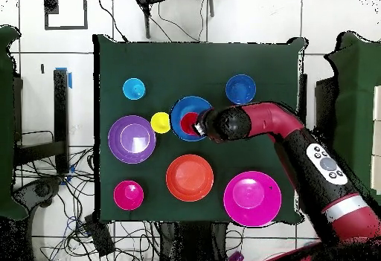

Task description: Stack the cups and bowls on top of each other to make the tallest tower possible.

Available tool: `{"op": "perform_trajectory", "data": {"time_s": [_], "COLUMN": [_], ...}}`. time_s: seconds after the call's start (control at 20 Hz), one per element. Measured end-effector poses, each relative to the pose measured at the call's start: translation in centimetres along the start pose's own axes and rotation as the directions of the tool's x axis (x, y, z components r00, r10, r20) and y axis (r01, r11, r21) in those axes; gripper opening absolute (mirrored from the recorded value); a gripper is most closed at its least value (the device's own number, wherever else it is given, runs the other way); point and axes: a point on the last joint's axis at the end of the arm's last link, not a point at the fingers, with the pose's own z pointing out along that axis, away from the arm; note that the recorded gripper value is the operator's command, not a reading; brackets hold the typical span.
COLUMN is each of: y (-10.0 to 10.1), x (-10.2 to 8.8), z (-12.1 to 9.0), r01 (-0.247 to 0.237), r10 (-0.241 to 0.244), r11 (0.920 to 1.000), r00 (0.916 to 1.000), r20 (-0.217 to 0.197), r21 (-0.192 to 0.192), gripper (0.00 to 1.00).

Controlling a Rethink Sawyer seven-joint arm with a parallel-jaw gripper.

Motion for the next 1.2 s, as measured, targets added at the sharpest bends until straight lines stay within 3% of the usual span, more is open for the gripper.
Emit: {"op": "perform_trajectory", "data": {"time_s": [0.6,1.2], "y": [-0.4,-0.3], "x": [-1.1,-1.6], "z": [-0.7,-0.9], "r01": [0.002,0.008], "r10": [-0.003,-0.009], "r11": [0.9998,0.9998], "r00": [0.9976,0.9970], "r20": [0.069,0.077], "r21": [0.020,0.019], "gripper": [0.00,0.00]}}
